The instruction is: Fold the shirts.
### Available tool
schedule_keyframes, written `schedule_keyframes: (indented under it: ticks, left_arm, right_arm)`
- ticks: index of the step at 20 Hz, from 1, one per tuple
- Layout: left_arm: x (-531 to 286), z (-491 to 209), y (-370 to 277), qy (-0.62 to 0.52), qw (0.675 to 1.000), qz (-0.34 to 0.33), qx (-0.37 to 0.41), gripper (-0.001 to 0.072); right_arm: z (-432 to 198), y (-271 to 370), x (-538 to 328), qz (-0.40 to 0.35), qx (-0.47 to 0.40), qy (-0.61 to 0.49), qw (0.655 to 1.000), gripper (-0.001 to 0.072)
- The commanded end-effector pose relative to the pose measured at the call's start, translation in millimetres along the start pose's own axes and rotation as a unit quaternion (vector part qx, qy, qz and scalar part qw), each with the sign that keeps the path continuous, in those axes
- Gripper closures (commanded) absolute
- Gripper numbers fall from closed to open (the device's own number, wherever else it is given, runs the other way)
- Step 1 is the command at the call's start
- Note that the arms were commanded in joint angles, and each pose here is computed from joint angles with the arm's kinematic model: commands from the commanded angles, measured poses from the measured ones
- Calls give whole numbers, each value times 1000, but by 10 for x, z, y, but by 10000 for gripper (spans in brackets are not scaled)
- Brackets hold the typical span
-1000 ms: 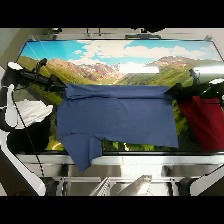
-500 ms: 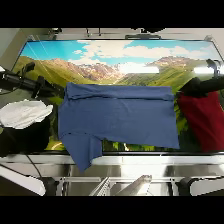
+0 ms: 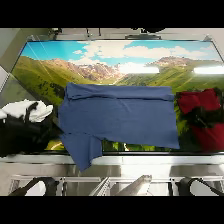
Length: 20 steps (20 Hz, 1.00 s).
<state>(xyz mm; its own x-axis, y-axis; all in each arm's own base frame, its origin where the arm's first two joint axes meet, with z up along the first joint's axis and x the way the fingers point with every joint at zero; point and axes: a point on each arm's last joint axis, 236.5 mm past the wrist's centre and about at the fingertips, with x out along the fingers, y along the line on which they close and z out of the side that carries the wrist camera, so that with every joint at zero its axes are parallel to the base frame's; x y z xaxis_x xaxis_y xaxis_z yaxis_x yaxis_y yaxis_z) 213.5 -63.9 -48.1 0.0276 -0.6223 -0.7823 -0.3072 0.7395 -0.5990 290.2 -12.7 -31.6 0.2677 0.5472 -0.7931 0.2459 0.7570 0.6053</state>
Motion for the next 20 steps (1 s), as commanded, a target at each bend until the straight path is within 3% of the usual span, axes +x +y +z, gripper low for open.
schedule_keyframes:
  ticks: [1, 5, 10, 14, 20]
  left_arm:
    - [250, -234, 295, -48, 998, 23, -28, 371]
    - [270, -191, 475, -78, 995, 34, -53, 371]
    - [431, -271, 566, -26, 996, 26, -85, 371]
    - [607, -99, 404, -27, 996, -43, -79, 372]
    - [685, -115, 316, -10, 994, -77, -72, 372]
  right_arm:
    - [-142, -218, 104, -16, 42, -35, 998, 254]
    - [-94, -220, 105, -16, 44, -46, 998, 253]
    - [-85, -199, 104, -11, 46, -47, 998, 253]
    - [-95, -178, 106, -7, 46, -45, 998, 253]
    - [-123, -169, 108, -5, 46, -39, 998, 253]
